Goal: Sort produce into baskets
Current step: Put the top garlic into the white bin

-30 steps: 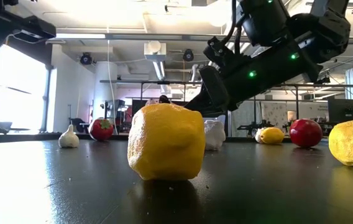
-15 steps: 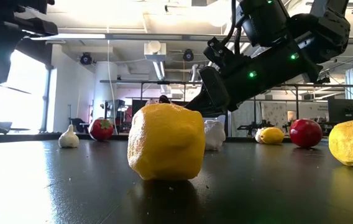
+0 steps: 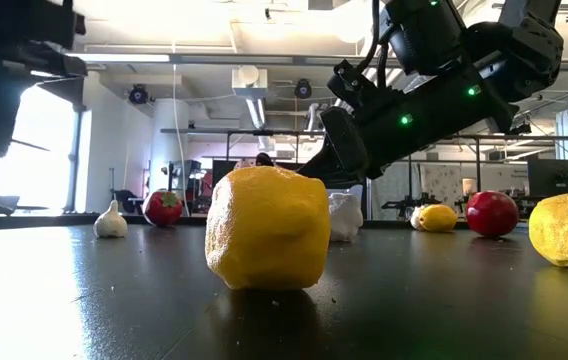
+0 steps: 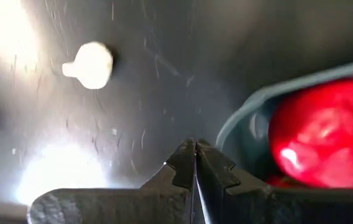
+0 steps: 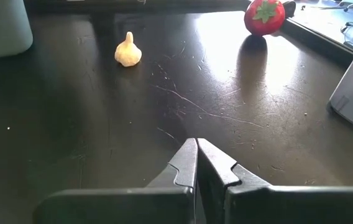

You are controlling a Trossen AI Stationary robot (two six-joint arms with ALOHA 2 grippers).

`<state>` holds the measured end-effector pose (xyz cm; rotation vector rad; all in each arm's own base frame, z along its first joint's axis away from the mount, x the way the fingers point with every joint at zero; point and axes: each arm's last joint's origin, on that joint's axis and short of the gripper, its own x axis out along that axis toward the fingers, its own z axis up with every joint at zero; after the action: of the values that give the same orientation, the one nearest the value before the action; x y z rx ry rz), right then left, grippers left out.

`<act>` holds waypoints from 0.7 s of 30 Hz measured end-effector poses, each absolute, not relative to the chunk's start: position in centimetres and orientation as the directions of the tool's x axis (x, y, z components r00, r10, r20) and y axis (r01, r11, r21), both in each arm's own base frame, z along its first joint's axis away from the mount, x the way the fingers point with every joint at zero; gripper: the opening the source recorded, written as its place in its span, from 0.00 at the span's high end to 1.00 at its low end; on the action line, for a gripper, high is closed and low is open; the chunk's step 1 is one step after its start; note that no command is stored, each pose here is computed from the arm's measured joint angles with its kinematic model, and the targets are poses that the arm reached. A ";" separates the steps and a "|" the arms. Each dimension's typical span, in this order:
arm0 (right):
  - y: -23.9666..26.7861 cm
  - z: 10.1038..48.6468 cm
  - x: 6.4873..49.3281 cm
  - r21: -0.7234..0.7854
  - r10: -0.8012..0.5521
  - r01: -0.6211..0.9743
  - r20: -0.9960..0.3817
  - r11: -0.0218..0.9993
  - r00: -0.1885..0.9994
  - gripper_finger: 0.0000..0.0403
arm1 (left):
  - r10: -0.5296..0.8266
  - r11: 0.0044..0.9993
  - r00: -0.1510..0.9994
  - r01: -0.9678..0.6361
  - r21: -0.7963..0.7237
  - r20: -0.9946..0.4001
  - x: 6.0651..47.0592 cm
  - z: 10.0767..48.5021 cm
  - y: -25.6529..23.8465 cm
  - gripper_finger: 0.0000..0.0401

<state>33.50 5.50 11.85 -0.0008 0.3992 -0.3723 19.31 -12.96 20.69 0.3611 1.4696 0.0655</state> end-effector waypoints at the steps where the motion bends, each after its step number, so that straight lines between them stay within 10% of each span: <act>1: 5.5 11.9 33.5 -0.073 -0.355 0.354 -0.379 0.932 0.855 1.00 | 0.261 0.944 0.123 0.177 0.280 -0.958 19.4 20.7 -13.0 1.00; 21: 2.0 19.4 30.4 -0.151 -0.482 0.462 -0.388 0.874 0.785 1.00 | 0.096 0.948 0.588 0.190 0.253 -0.803 24.1 23.3 -12.9 1.00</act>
<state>30.35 1.97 19.37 -0.0492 0.4315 -0.5094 24.10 -12.85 23.34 0.3303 0.9450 -0.0560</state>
